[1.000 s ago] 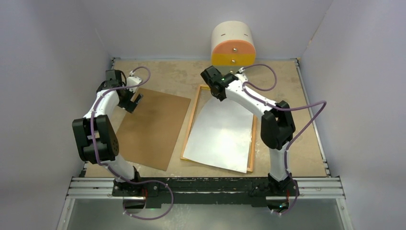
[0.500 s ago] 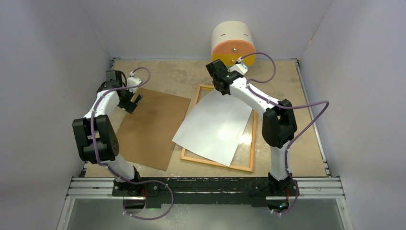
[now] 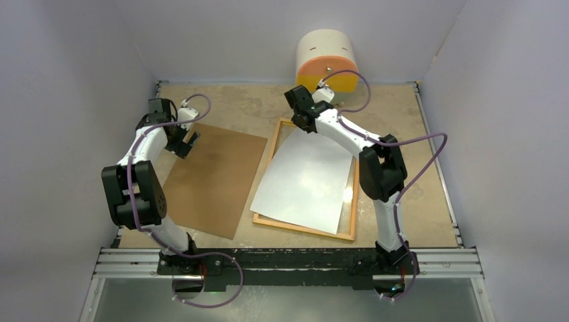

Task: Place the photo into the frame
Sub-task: Turn over the photo from the photo frame.

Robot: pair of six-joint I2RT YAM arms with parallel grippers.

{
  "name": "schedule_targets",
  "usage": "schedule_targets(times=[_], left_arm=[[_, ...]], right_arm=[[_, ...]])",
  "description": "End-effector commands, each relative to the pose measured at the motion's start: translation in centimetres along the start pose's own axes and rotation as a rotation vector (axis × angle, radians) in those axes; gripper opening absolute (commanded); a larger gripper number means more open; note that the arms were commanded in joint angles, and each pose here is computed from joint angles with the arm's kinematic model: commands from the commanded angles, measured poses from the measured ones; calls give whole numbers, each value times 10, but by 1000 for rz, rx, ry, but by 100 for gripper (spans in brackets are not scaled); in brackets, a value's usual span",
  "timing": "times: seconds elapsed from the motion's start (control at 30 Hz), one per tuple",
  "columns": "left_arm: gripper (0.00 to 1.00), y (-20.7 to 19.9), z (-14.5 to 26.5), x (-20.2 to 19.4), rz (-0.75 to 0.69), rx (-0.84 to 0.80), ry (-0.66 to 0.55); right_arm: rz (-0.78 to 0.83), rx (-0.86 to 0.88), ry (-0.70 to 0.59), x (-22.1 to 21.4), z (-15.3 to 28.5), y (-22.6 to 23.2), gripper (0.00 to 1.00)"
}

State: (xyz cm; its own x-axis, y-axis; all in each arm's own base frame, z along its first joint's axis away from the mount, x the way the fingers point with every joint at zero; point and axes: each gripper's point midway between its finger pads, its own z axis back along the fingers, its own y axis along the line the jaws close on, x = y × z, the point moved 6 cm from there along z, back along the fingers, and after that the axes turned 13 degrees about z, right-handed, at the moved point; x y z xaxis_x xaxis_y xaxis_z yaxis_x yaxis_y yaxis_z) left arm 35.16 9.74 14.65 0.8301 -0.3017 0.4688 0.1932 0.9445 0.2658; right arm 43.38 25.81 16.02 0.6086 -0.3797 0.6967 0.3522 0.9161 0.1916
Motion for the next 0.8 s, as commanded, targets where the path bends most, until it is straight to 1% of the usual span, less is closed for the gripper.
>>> schedule_targets(times=[0.0, 0.17, 0.33, 0.5, 0.77], left_arm=[[100, 6, 12, 13, -18, 25, -49], [100, 6, 12, 14, -16, 23, -50], [100, 7, 13, 16, -13, 21, -52], [99, 7, 15, 17, -16, 24, -56], [100, 8, 15, 17, -16, 24, -54]], right_arm=[[51, 51, -45, 20, 15, 8, 0], [159, 78, -38, 22, 17, 10, 0], [212, 96, -23, 18, 18, 6, 0], [224, 46, -15, 14, 17, -6, 0], [221, 29, -9, 12, 20, -14, 0]])
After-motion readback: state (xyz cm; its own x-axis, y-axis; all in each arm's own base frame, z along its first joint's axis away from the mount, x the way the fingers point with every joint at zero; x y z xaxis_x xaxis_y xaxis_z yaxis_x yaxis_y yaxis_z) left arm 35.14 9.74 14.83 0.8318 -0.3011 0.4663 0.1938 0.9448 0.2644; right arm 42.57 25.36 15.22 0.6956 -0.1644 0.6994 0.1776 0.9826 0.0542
